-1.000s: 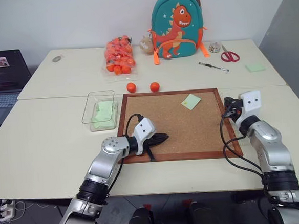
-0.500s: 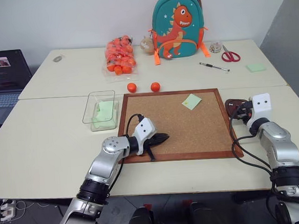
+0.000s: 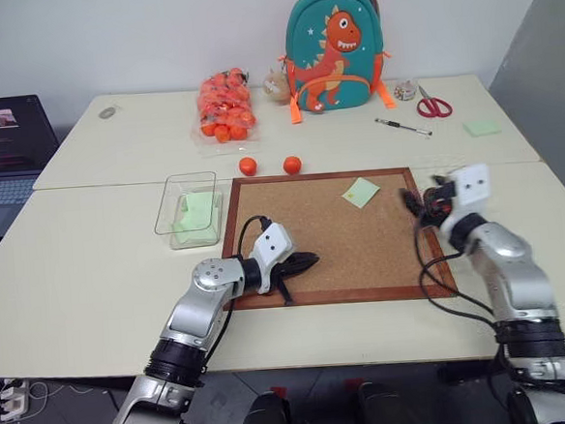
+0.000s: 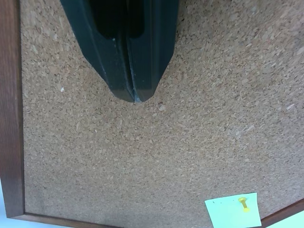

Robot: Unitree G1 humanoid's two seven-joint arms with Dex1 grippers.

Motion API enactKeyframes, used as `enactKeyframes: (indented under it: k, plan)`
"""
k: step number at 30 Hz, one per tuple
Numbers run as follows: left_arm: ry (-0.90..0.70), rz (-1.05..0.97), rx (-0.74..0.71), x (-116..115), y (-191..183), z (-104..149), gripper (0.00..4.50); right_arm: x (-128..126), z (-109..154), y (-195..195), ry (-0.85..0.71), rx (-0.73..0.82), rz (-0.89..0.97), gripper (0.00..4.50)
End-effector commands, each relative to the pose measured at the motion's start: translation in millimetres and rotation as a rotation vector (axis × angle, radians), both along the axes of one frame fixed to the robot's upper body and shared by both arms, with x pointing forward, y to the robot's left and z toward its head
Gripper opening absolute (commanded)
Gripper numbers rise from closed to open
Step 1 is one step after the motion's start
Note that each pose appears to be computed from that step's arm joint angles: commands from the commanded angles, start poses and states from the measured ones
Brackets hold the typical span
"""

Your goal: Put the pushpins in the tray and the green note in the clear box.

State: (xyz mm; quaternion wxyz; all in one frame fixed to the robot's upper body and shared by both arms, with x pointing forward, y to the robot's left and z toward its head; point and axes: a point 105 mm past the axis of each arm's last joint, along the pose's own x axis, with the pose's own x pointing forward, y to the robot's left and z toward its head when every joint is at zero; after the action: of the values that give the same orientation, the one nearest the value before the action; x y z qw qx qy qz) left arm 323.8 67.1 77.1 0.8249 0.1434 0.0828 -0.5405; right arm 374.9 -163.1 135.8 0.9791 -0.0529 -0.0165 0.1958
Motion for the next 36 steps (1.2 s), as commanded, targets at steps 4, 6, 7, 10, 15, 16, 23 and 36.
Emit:
enactKeyframes:
  k: [4, 6, 7, 10, 15, 16, 23, 36]
  plan:
    - [0.066, -0.016, 0.051, -6, 1, -21, 0.0, 21, 1, 48, -0.038, -0.035, 0.083, 3.88]
    - [0.065, -0.018, 0.052, -6, 0, -21, 0.0, 28, -1, 57, -0.038, -0.037, 0.09, 3.88]
    - [0.065, -0.019, 0.053, -6, 0, -21, 0.0, 31, -2, 60, -0.036, -0.039, 0.093, 3.88]
    - [0.064, -0.022, 0.056, -6, 0, -21, 0.0, 38, -6, 65, -0.032, -0.05, 0.098, 3.88]
    - [0.061, -0.022, 0.058, -6, 1, -20, 0.0, 46, -12, 68, -0.024, -0.063, 0.098, 3.7]
    - [0.061, -0.021, 0.058, -6, 1, -21, 0.0, 47, -12, 67, -0.025, -0.063, 0.097, 3.51]
    - [0.06, -0.019, 0.057, -6, 1, -21, 0.0, 52, -16, 67, -0.016, -0.061, 0.092, 2.29]
    - [0.063, -0.015, 0.057, -7, 2, -21, 0.0, 57, -17, 66, -0.01, -0.045, 0.076, 0.07]
